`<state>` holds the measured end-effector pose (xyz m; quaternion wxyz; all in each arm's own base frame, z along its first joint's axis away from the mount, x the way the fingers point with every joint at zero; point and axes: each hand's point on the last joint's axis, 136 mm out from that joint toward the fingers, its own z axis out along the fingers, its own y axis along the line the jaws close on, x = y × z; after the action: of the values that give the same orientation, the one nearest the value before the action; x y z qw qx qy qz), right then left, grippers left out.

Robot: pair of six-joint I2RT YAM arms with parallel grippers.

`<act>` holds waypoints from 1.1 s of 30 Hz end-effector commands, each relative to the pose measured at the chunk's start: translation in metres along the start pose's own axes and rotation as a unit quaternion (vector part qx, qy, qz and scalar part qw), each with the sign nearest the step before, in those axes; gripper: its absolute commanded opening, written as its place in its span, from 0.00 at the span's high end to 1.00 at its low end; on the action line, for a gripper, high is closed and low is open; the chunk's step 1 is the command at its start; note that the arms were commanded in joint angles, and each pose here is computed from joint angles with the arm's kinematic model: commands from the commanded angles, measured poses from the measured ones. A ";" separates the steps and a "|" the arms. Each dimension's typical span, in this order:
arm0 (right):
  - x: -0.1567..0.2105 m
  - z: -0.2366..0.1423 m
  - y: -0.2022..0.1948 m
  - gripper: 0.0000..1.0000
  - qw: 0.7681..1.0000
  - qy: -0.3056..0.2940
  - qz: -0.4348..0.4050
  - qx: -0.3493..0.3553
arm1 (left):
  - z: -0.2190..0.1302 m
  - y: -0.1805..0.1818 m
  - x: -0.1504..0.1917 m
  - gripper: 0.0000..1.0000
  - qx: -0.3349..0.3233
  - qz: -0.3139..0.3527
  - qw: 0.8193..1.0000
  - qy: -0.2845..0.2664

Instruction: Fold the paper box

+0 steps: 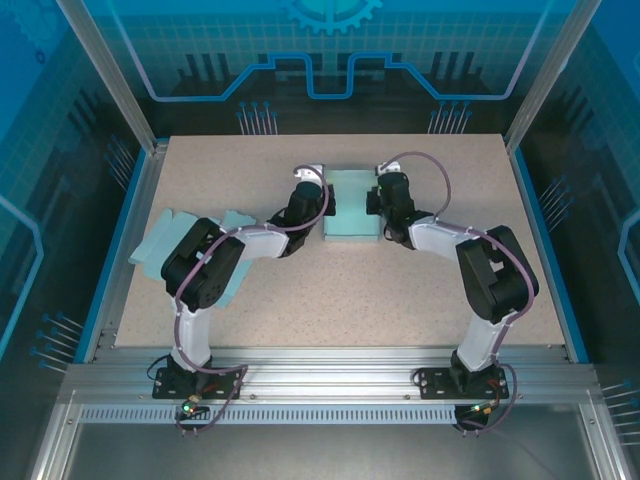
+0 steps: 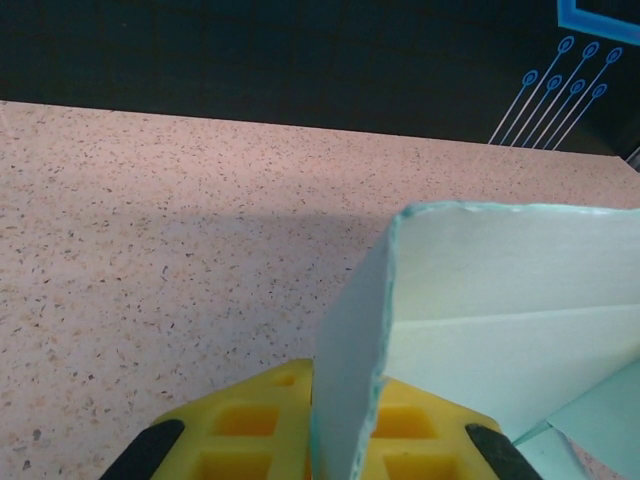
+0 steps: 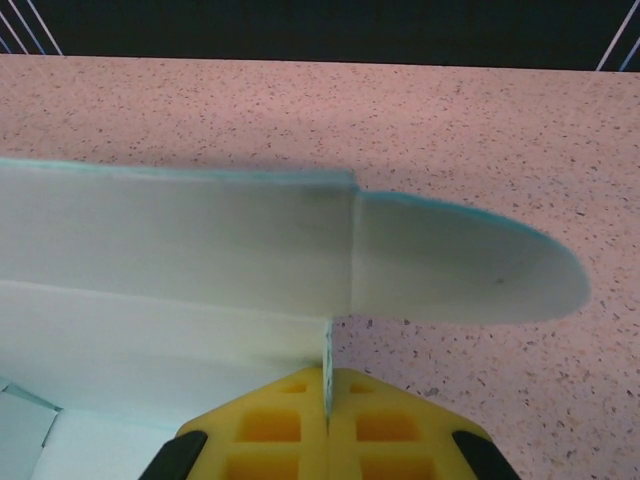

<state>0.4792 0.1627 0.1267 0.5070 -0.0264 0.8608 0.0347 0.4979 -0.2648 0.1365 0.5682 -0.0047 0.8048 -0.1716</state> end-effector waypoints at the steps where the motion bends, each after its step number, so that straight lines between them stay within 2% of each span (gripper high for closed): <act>1: -0.003 -0.016 0.071 0.94 0.994 -0.026 -0.007 -0.108 | -0.016 -0.069 0.022 0.87 0.115 -0.024 0.993 0.015; 12: 0.032 -0.027 0.084 0.94 0.995 -0.006 0.001 -0.102 | -0.029 -0.061 0.052 0.87 0.109 -0.042 0.992 0.037; 21: 0.070 -0.035 0.074 0.95 0.996 0.023 0.010 -0.086 | -0.039 -0.050 0.074 0.87 0.098 -0.036 0.993 0.059; 33: 0.104 -0.039 0.072 0.96 0.994 0.056 0.032 -0.090 | -0.047 -0.035 0.100 0.87 0.079 -0.033 0.993 0.082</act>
<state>0.4342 0.1767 0.1093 0.5455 0.0317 0.8359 0.0515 0.4572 -0.2577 0.1129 0.5799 -0.0474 0.7880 -0.2013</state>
